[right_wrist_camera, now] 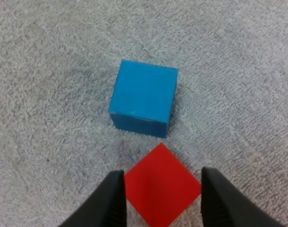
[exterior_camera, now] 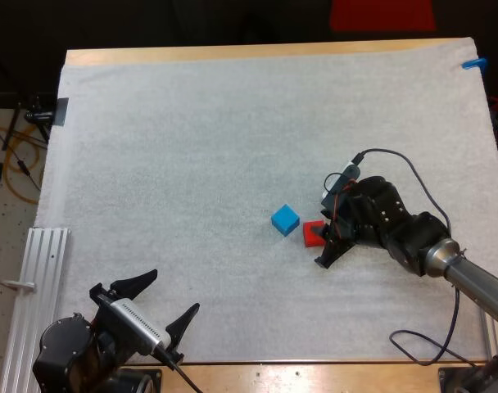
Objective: Stack red cube on blue cube
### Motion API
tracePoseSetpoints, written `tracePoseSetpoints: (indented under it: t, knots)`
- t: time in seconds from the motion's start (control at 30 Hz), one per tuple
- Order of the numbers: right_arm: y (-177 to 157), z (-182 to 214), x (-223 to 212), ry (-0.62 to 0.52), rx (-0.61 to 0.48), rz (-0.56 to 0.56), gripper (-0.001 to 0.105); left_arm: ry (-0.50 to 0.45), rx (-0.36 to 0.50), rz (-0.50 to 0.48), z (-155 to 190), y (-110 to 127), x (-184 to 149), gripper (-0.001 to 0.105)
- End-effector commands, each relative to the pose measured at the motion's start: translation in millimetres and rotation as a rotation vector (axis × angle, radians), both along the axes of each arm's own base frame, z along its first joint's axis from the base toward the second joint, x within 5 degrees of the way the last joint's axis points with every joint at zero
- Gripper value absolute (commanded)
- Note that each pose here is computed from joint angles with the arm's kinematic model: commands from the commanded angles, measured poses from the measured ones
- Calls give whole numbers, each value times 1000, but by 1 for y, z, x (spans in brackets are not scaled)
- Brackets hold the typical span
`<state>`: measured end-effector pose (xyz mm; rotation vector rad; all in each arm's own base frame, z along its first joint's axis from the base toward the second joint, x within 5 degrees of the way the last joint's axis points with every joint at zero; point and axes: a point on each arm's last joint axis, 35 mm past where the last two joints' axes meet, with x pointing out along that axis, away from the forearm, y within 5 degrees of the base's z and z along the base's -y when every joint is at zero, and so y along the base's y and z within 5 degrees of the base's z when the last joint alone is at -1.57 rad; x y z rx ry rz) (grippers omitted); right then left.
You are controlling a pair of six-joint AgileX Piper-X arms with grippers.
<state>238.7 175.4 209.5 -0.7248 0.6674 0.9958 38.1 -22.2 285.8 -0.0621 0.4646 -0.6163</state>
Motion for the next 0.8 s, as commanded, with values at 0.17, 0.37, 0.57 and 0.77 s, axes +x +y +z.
tracePoseSetpoints:
  t: [0.17, 0.37, 0.57, 0.77]
  knots:
    - [0, 6, 0, -20, 5, 11, 36, -5, -13, -5, 1, 0, 0, 76]
    - [0, 6, 0, -20, 5, 11, 36, -5, -13, -5, 1, 0, 0, 76]
    - [0, 6, 0, -20, 6, 12, 68, -5, -13, -5, 1, 0, 0, 76]
    - [1, 0, 1, -5, -6, 11, 75, -5, -13, -5, 1, 0, 0, 76]
